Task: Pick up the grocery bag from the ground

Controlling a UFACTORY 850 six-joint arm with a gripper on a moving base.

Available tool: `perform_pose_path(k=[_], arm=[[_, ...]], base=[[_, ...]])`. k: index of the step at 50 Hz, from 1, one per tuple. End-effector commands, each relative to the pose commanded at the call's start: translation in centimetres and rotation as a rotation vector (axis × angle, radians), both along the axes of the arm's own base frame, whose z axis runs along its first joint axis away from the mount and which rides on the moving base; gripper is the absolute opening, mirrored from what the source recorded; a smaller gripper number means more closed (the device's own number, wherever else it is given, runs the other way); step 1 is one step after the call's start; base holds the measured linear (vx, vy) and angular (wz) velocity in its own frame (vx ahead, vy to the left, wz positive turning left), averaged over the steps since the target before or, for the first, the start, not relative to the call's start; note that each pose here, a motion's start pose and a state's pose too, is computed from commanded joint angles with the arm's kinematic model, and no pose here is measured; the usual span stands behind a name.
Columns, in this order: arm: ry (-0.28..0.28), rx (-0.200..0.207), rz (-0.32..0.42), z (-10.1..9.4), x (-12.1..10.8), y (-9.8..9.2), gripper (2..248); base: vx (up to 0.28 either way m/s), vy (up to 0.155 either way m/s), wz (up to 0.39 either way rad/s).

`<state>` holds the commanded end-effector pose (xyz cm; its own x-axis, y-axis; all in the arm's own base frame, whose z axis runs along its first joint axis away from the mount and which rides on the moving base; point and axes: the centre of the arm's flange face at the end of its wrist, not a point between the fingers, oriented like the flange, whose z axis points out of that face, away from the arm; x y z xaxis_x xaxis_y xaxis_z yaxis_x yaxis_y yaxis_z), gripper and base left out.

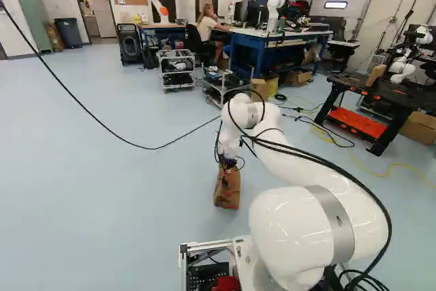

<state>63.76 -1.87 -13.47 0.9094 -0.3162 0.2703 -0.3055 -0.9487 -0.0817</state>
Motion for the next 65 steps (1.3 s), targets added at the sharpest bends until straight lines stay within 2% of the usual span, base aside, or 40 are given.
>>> perform_pose_path(k=[65], arm=[[-0.014,0.0,0.0,9.8,0.0,0.0,30]], base=[[0.0,0.0,0.0]])
